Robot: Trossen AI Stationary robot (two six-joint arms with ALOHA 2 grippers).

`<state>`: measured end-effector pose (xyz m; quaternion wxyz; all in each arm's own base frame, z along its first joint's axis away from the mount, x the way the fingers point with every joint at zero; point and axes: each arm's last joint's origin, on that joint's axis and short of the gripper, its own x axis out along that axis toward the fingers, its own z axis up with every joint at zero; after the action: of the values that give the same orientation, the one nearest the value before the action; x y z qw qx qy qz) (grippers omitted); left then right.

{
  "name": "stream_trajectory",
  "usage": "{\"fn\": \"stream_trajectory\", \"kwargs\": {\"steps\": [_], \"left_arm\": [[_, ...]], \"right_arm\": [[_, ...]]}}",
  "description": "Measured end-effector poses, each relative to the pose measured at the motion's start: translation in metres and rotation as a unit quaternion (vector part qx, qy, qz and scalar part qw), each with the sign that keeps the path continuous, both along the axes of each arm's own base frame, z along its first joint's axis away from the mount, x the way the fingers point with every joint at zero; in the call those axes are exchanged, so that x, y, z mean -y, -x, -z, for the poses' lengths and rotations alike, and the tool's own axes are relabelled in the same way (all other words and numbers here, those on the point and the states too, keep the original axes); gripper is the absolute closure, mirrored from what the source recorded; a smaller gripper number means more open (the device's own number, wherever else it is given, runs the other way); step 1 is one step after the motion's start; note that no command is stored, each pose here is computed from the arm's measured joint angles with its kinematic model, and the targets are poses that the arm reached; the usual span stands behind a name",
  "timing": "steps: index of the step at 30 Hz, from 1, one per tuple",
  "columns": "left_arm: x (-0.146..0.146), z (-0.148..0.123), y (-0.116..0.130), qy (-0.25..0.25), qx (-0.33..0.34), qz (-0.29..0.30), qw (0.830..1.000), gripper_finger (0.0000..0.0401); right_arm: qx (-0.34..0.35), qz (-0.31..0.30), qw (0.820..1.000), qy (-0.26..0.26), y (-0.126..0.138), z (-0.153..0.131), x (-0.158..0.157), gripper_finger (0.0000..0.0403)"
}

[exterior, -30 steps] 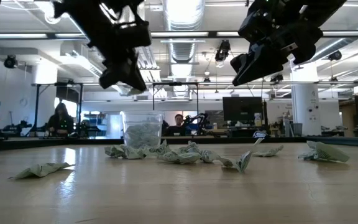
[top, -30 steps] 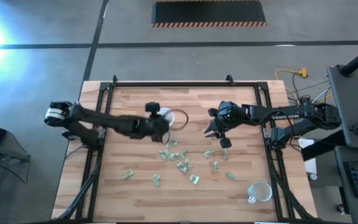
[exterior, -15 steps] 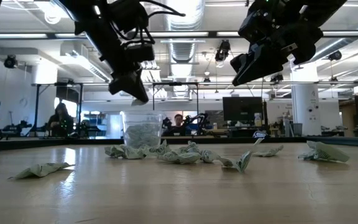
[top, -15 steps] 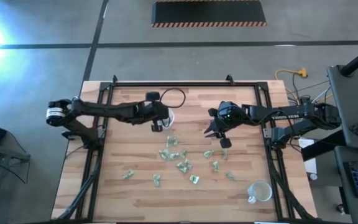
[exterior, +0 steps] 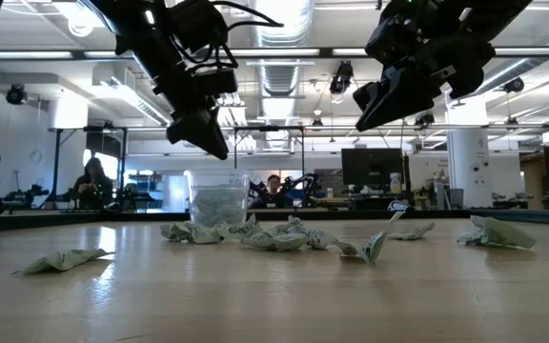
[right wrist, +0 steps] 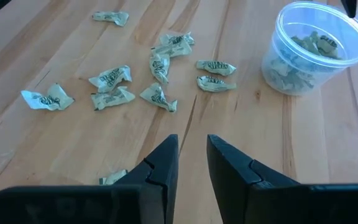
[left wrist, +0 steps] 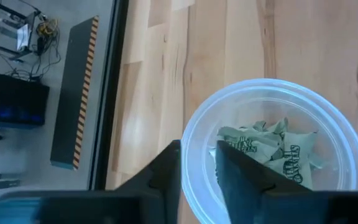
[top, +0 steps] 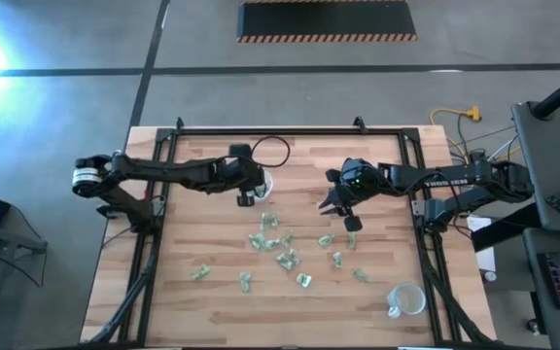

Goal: Pick and place Stevia / Truvia into bins
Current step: Put the stevia packet into the transparent container

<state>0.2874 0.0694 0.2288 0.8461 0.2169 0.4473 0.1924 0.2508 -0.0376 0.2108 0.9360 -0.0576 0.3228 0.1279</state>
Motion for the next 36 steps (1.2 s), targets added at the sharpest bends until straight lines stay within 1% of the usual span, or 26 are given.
{"fn": "stream_trajectory", "kwargs": {"steps": [4,8,10,13,19,24,28,32,36], "left_arm": [[0.001,0.001,0.000,0.004,-0.001,-0.003,1.000,0.0275],[0.009,-0.001,0.003,0.020,0.000,-0.003,1.000,0.0262],[0.014,-0.002,0.005,0.033,-0.001,0.000,0.999,0.0260],[0.021,-0.004,0.007,0.044,0.003,0.002,0.999,0.0260],[0.039,-0.008,0.014,0.060,0.014,0.016,0.998,0.0260],[0.055,-0.018,0.021,0.076,0.033,0.027,0.996,0.0260],[0.067,-0.025,0.028,0.084,0.053,0.041,0.994,0.0260],[0.075,-0.023,0.037,0.091,0.061,0.052,0.993,0.0260],[0.080,-0.019,0.048,0.103,0.073,0.044,0.991,0.0260]], "right_arm": [[-0.014,0.014,1.000,-0.019,0.003,0.006,-0.001,0.0323],[-0.042,0.014,0.999,-0.026,0.012,0.023,-0.003,0.0324],[-0.053,0.010,0.998,-0.038,0.016,0.031,-0.004,0.0326],[-0.048,0.002,0.997,-0.057,0.020,0.040,-0.008,0.0325],[-0.059,0.005,0.995,-0.077,0.028,0.055,-0.016,0.0325],[-0.061,0.001,0.995,-0.083,0.032,0.066,-0.022,0.0330],[-0.057,-0.009,0.995,-0.081,0.029,0.074,-0.027,0.0328],[-0.071,-0.011,0.994,-0.081,0.024,0.084,-0.028,0.0317],[-0.086,-0.007,0.993,-0.084,0.017,0.089,-0.027,0.0302]]}}
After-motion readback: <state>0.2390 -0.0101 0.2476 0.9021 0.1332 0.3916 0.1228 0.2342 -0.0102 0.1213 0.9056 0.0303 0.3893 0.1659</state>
